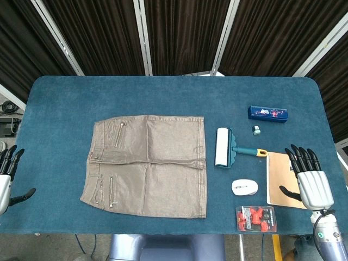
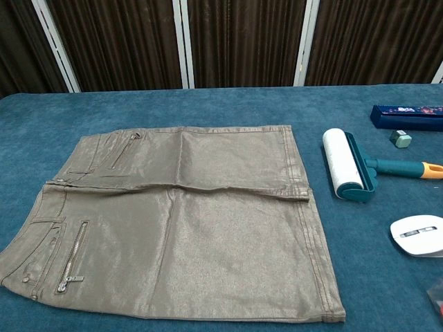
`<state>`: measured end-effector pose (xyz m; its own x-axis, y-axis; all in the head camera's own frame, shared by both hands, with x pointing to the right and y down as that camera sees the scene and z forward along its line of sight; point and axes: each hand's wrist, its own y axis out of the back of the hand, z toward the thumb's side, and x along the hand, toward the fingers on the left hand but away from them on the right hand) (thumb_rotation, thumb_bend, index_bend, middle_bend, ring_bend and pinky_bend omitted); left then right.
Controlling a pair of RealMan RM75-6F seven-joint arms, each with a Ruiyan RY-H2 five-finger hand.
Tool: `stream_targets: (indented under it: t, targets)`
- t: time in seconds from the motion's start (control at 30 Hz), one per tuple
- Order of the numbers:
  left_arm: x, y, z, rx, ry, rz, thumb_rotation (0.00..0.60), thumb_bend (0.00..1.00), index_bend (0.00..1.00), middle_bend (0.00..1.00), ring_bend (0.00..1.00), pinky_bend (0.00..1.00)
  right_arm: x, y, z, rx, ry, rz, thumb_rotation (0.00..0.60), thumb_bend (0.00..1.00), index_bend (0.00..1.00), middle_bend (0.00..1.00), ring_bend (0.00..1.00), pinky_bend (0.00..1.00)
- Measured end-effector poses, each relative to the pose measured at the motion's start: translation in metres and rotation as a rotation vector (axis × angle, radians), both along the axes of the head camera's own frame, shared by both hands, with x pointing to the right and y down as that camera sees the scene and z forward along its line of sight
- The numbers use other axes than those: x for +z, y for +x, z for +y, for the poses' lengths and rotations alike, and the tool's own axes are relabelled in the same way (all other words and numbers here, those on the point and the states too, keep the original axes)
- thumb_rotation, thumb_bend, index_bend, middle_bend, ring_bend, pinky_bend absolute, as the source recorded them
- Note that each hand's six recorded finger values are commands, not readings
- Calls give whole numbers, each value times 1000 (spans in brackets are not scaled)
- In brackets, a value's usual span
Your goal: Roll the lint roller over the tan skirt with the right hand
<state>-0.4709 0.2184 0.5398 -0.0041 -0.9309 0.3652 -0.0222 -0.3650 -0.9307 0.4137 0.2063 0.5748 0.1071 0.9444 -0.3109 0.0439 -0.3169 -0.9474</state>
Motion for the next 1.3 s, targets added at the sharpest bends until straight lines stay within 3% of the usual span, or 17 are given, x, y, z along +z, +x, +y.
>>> stream_targets:
  t: [0.23, 0.43, 0.53, 0.7, 0.8, 0.97, 1.3]
  targets:
    - [3, -1, -1, -5, -8, -7, 600, 0, 0, 0, 0, 0, 7, 0, -3, 0, -10, -17, 600, 0, 0, 0, 0, 0]
    - [9, -2, -4, -8, -18, -17, 600, 0, 0, 0, 0, 0, 32, -5, -15, -20, -108, -13, 600, 0, 0, 0, 0, 0]
    - [13, -5, -6, -21, -27, -26, 600, 0, 0, 0, 0, 0, 53, -9, -30, -45, -170, 13, 600, 0, 13, 61, 14, 38]
    - [20, -9, -13, -48, -36, -43, 600, 0, 0, 0, 0, 0, 92, -21, -68, -85, -252, 71, 600, 73, 181, 248, 171, 267]
    - [25, -10, -14, -57, -46, -53, 600, 0, 0, 0, 0, 0, 112, -29, -86, -90, -273, 92, 600, 154, 222, 285, 208, 288]
    - [30, -15, -16, -72, -58, -73, 600, 0, 0, 0, 0, 0, 143, -43, -104, -92, -321, 124, 600, 195, 244, 319, 248, 321]
    - [35, -21, -18, -91, -68, -90, 600, 0, 0, 0, 0, 0, 165, -74, -106, -138, -365, 109, 600, 211, 247, 320, 249, 323]
